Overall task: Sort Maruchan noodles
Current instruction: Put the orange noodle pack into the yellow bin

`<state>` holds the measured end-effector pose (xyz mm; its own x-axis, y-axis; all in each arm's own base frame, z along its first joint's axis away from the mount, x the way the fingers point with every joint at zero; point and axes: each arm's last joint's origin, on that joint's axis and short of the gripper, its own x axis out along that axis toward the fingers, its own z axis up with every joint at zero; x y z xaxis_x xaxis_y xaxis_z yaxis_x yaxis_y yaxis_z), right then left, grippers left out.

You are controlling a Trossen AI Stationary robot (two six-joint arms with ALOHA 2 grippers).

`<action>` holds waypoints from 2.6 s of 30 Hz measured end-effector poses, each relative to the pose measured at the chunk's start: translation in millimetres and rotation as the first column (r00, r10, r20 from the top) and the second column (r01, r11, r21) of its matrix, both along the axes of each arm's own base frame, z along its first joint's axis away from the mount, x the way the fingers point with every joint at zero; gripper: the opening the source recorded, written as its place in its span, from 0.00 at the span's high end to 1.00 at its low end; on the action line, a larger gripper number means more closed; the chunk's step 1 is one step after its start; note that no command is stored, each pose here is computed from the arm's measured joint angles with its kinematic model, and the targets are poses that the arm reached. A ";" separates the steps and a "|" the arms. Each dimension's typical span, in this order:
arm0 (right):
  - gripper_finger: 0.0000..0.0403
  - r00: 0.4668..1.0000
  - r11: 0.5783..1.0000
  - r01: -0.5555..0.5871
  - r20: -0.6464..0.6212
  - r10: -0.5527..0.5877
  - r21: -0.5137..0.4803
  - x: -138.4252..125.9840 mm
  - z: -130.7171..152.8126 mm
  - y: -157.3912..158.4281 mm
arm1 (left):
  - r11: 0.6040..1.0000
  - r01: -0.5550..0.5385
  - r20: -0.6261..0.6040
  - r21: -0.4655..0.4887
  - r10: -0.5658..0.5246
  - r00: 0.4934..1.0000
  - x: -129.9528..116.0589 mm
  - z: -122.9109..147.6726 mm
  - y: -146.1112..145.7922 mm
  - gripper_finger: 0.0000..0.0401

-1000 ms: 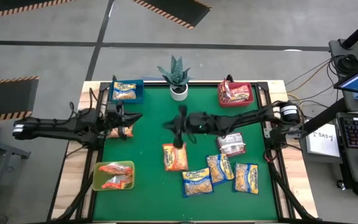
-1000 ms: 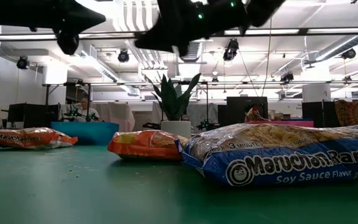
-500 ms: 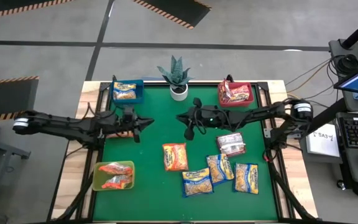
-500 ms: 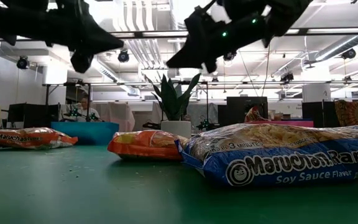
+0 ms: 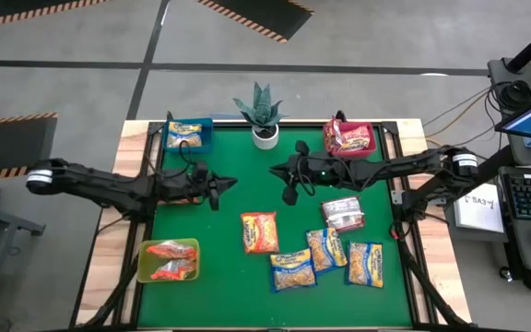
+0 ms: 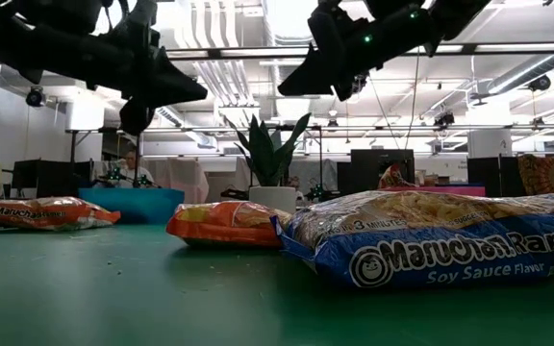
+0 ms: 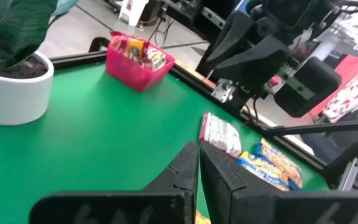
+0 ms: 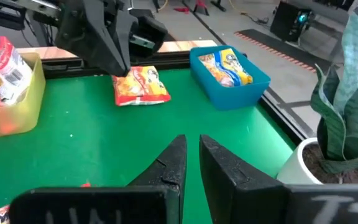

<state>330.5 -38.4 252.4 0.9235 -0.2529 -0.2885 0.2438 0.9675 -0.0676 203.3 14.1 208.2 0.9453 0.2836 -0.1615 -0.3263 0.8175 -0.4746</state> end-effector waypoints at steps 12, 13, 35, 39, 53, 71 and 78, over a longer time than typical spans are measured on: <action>0.92 0.984 0.987 0.160 0.082 -0.157 -0.029 5.3 -0.7 -19.7 | 0.974 -0.152 0.109 0.166 0.135 0.985 8.7 7.7 15.1 1.00; 0.92 0.981 0.984 0.174 0.085 -0.172 -0.022 5.1 -0.9 -21.8 | 0.967 -0.174 0.123 0.188 0.153 0.981 8.6 11.3 19.6 1.00; 0.92 0.987 0.989 0.145 -0.063 -0.147 -0.033 -17.6 9.2 -19.3 | 0.951 -0.136 -0.030 0.277 0.150 0.988 61.7 44.3 55.2 1.00; 0.92 0.979 0.990 0.138 -0.142 -0.143 -0.040 -27.8 10.3 -17.7 | 0.973 -0.071 -0.107 0.219 0.096 0.990 67.5 29.4 40.4 1.00; 0.92 0.992 0.995 0.093 -0.086 -0.089 0.046 -36.1 23.3 -15.7 | 0.993 0.035 -0.211 0.115 -0.010 0.977 89.6 39.7 23.1 1.00; 0.92 0.989 0.999 -0.041 -0.142 0.041 0.000 -43.1 23.8 -11.2 | 0.982 0.185 -0.678 -0.046 -0.167 0.716 98.8 37.1 -23.2 1.00; 0.92 0.981 0.999 -0.047 -0.190 0.047 0.002 -45.1 19.5 -10.9 | 0.945 0.315 -0.695 -0.085 -0.283 0.661 102.8 27.3 -46.0 1.00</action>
<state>285.5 -49.3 272.0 0.8628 -0.2112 -0.4594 0.1804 0.9774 -0.1105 306.1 -31.9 235.5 0.6038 0.0268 -0.7967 -0.2810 0.9424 -0.1813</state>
